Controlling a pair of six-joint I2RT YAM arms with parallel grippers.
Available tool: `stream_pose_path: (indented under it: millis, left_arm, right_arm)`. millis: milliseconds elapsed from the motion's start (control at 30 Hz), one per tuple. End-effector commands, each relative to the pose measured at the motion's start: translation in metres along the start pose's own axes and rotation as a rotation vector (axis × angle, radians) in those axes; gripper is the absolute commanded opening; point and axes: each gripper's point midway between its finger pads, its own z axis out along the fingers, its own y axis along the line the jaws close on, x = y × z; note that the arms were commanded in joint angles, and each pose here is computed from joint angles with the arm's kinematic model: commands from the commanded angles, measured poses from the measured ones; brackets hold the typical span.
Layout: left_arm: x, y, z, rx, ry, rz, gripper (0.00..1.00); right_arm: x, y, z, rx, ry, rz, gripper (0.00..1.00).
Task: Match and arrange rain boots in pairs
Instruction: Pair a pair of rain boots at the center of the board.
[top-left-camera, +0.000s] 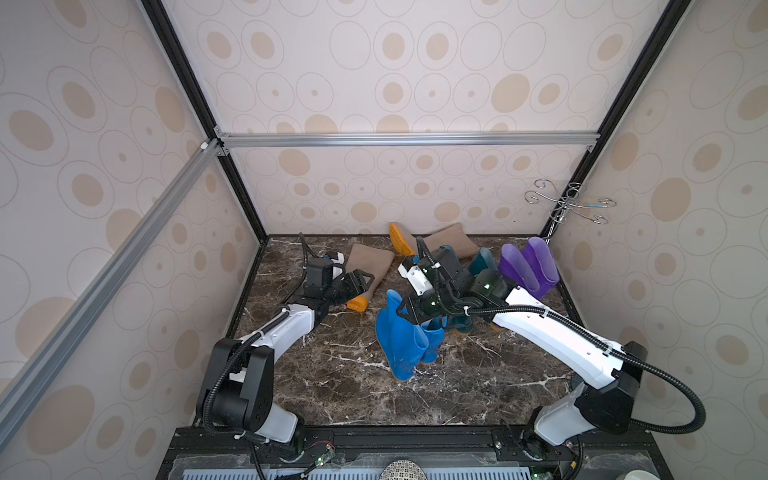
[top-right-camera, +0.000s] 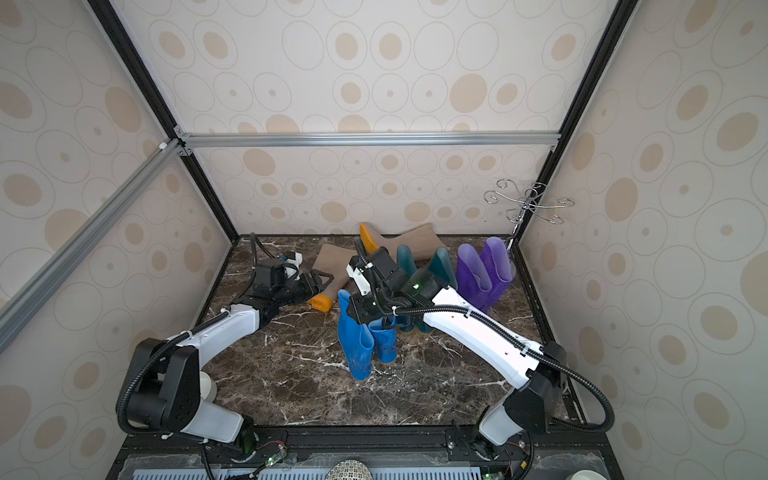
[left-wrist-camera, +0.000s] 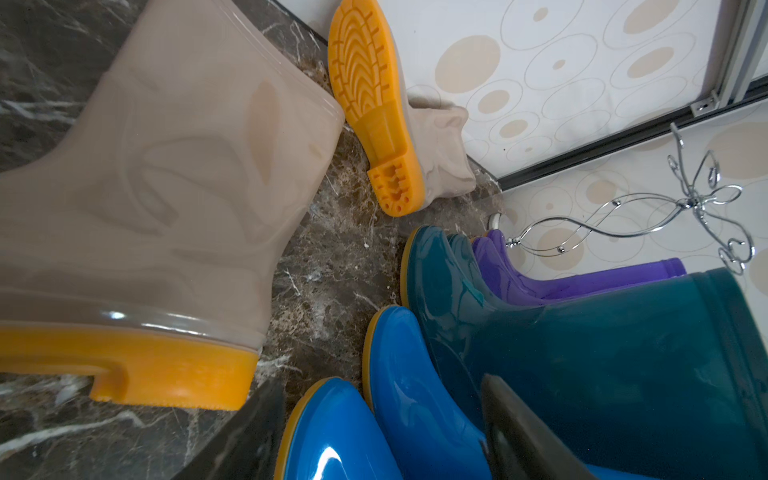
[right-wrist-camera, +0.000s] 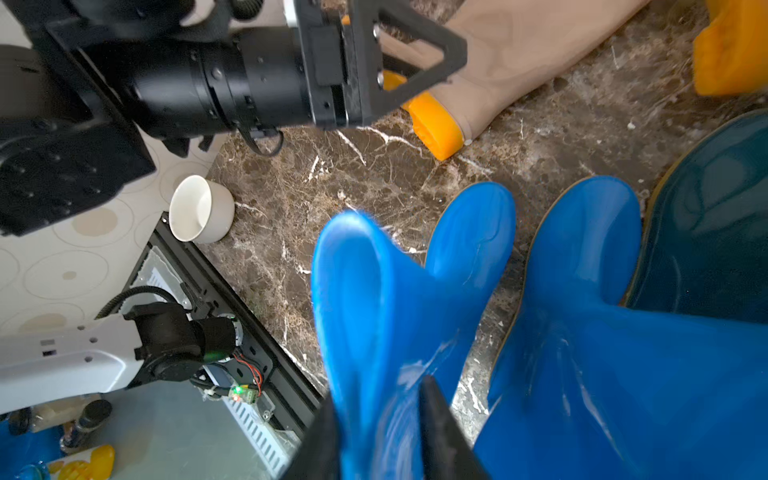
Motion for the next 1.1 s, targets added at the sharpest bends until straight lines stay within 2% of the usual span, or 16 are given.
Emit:
stream_pose_path:
  millis: [0, 167, 300, 467, 833, 900, 933, 1067]
  left_arm:
    - [0.006, 0.006, 0.000, -0.042, 0.022, 0.055, 0.74]
    - [0.011, 0.013, -0.010, -0.098, 0.040, 0.078, 0.74]
    - [0.026, 0.018, -0.017, -0.120, 0.083, 0.058, 0.74]
    - [0.049, 0.032, -0.022, -0.148, 0.129, 0.028, 0.75]
    - [0.095, 0.053, -0.020, -0.182, 0.212, -0.017, 0.73]
    - [0.101, 0.056, -0.020, -0.181, 0.221, -0.028, 0.71]
    - [0.104, 0.057, -0.019, -0.180, 0.226, -0.033, 0.70]
    - [0.115, 0.056, -0.013, -0.169, 0.244, -0.038, 0.68]
  right_arm:
    - [-0.029, 0.009, -0.028, 0.002, -0.109, -0.040, 0.51]
    - [-0.040, 0.008, -0.062, 0.056, -0.159, -0.081, 0.59]
    - [-0.024, -0.017, -0.069, 0.187, -0.096, -0.088, 0.60]
    - [-0.002, -0.037, -0.066, 0.282, -0.001, -0.080, 0.61]
    - [0.012, -0.030, -0.043, 0.236, 0.100, -0.093, 0.65]
    - [0.014, -0.030, -0.041, 0.236, 0.114, -0.086, 0.71]
    - [0.015, -0.028, -0.039, 0.228, 0.123, -0.085, 0.78]
    - [0.013, -0.024, -0.030, 0.219, 0.131, -0.094, 0.80]
